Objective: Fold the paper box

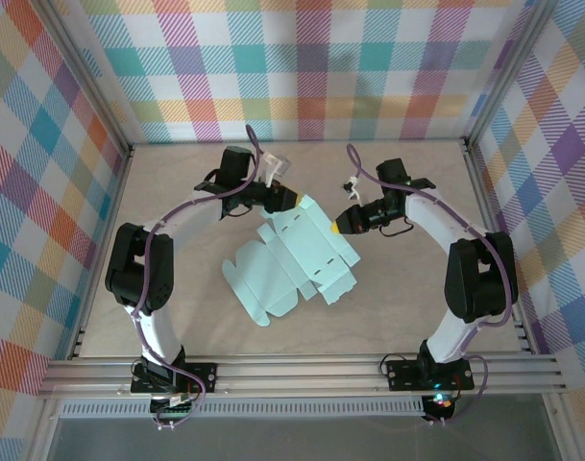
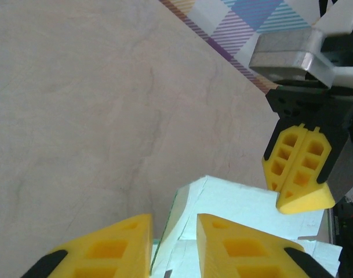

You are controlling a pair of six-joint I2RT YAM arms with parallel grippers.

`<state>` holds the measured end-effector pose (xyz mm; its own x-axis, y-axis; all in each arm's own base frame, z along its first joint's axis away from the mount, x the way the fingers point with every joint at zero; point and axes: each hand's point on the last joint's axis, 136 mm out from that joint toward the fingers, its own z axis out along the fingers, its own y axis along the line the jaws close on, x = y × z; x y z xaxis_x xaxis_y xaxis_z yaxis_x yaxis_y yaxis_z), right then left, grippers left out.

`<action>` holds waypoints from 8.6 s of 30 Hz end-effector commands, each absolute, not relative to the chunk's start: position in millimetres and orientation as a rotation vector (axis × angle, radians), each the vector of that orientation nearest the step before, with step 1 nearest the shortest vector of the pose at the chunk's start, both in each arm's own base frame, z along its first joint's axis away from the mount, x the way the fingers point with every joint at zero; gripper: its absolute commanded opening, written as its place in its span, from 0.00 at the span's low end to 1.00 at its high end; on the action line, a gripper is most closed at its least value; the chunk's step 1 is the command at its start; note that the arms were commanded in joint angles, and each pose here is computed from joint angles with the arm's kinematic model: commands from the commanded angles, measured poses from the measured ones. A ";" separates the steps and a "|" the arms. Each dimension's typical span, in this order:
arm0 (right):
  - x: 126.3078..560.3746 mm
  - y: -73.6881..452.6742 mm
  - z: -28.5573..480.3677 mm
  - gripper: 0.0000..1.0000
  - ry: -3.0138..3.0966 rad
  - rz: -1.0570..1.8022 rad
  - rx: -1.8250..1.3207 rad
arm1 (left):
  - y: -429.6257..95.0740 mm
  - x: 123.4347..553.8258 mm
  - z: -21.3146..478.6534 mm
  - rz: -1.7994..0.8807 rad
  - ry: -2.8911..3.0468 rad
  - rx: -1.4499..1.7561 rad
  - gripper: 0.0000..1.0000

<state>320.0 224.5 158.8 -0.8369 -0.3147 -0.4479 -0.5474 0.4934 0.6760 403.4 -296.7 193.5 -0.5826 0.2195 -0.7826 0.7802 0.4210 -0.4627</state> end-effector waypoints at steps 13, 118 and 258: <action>326.5 223.3 172.3 0.00 2.526 1.275 -0.622 | -311.0 375.9 189.7 -0.920 2.032 1.012 0.00; 305.0 208.0 222.2 0.00 2.282 1.504 -0.648 | -209.7 349.5 149.4 -1.171 2.103 0.794 0.38; 333.7 184.4 116.1 0.00 2.423 0.873 -0.473 | -254.8 295.8 34.6 -0.777 2.382 0.010 0.34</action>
<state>331.9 183.6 105.1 -0.8248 -0.1239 -0.5517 -0.4493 0.7361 0.5062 294.1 -255.2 33.5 -0.8129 -0.1938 -0.5492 0.1813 0.8120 -0.5548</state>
